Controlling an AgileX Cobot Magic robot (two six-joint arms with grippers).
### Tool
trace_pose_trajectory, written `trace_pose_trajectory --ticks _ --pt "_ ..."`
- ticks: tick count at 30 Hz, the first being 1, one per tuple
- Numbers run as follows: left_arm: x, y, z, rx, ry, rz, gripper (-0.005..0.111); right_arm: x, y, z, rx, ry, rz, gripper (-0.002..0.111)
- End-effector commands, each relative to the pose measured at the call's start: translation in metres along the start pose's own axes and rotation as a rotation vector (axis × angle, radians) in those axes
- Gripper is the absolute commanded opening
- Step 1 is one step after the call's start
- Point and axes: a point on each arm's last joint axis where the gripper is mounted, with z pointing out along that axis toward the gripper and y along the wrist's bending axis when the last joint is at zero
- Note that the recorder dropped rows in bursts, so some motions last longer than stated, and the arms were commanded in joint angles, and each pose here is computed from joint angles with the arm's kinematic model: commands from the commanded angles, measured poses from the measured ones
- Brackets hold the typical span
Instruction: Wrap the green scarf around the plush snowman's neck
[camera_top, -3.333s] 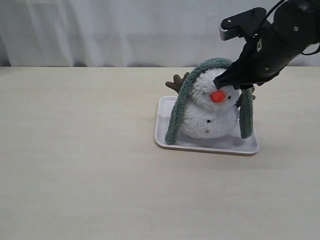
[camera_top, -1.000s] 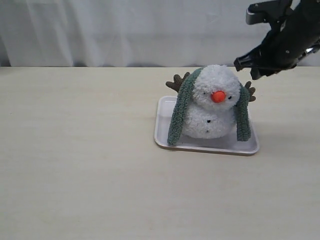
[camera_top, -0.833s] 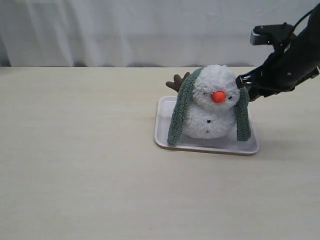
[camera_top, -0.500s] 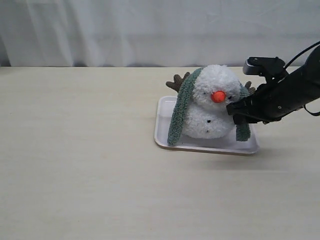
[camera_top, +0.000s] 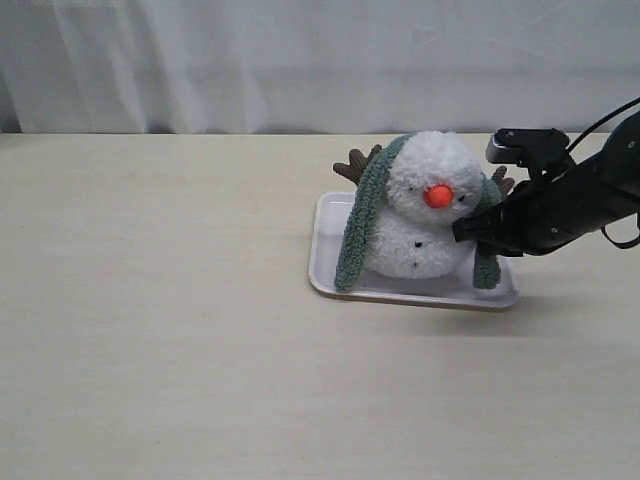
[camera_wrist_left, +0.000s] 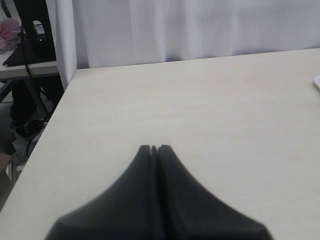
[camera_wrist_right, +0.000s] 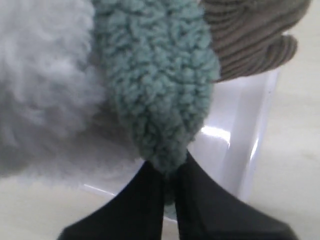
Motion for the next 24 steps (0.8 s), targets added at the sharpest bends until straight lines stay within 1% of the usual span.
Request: trace_pose_trajectory --ticks 1,4,9,11,15,21,24 --pt "0.0 0.0 0.0 0.001 -0.009 -0.002 0.0 0.005 0.001 -0.003 -0.024 0.047 -0.022 0.004" --pt "0.0 0.0 0.0 0.001 -0.009 -0.002 0.0 0.006 0.006 -0.01 -0.065 0.065 -0.039 0.004" --pt "0.0 0.0 0.0 0.001 -0.009 -0.002 0.0 0.002 0.019 -0.023 -0.188 0.03 -0.024 0.004" --pt "0.0 0.0 0.0 0.001 -0.009 -0.002 0.0 0.001 0.022 -0.025 -0.219 0.03 -0.021 0.004" --pt "0.0 0.0 0.0 0.001 -0.009 -0.002 0.0 0.005 0.022 -0.018 -0.234 0.068 -0.016 0.004" --pt "0.0 0.0 0.0 0.001 -0.009 -0.002 0.0 0.017 0.017 0.006 -0.22 0.13 0.009 0.004" --pt "0.0 0.0 0.0 0.001 -0.009 -0.002 0.0 0.016 0.015 0.008 -0.199 0.109 0.009 0.004"
